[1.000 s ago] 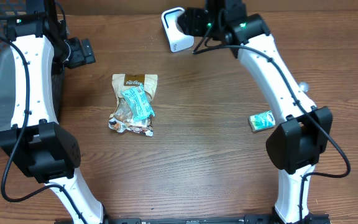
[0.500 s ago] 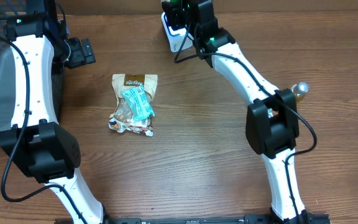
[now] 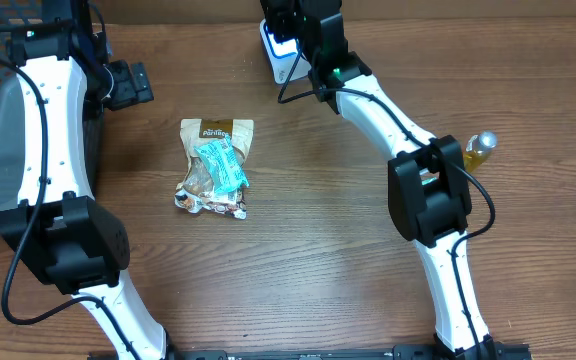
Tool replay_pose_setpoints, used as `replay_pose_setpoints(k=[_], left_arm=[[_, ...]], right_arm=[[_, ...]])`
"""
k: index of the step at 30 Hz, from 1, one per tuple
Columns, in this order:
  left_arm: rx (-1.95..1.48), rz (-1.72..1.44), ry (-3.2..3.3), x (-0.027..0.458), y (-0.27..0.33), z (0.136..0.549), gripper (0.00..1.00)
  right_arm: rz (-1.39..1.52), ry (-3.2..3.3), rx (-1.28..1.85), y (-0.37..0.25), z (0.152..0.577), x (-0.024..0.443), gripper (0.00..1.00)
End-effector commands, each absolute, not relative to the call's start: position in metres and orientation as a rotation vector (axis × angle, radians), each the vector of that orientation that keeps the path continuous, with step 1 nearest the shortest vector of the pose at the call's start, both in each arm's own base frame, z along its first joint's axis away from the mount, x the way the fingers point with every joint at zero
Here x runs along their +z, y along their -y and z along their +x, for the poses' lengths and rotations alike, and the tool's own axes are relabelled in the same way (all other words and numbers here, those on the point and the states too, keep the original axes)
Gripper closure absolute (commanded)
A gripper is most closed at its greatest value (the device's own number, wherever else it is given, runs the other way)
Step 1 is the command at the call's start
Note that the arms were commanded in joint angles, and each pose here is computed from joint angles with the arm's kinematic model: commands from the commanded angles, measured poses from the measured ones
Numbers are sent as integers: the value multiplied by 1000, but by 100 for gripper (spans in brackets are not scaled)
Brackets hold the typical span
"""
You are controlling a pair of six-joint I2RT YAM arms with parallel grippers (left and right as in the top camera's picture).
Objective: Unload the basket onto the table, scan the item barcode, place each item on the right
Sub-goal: 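Carry the jar right and set it down near the Kleenex pack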
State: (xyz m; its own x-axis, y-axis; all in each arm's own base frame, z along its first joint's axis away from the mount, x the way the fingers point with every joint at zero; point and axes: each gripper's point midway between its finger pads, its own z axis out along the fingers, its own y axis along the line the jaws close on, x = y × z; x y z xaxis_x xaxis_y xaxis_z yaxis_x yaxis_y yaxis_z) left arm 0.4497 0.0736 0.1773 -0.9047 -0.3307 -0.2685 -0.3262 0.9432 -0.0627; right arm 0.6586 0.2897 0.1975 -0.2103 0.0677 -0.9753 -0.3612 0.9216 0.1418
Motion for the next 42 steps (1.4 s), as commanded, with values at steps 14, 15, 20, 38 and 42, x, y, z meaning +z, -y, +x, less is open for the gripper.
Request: replay_pose_setpoints(k=[14, 15, 20, 38, 42], left_arm=[[-25, -458, -2807, 183, -74, 453, 1], [-25, -458, -2807, 183, -74, 453, 1], [-25, -458, -2807, 183, -74, 453, 0], [-25, -458, -2807, 183, -74, 453, 1], [-25, -458, -2807, 183, -74, 453, 1]], right_arm=[[-182, -1574, 407, -278, 660, 266, 96], [-179, -1562, 408, -275, 656, 282, 96], [-179, -1599, 402, -260, 628, 342, 96], [-112, -2656, 122, -132, 456, 226, 96], [-42, -2799, 71, -110, 443, 186, 94]])
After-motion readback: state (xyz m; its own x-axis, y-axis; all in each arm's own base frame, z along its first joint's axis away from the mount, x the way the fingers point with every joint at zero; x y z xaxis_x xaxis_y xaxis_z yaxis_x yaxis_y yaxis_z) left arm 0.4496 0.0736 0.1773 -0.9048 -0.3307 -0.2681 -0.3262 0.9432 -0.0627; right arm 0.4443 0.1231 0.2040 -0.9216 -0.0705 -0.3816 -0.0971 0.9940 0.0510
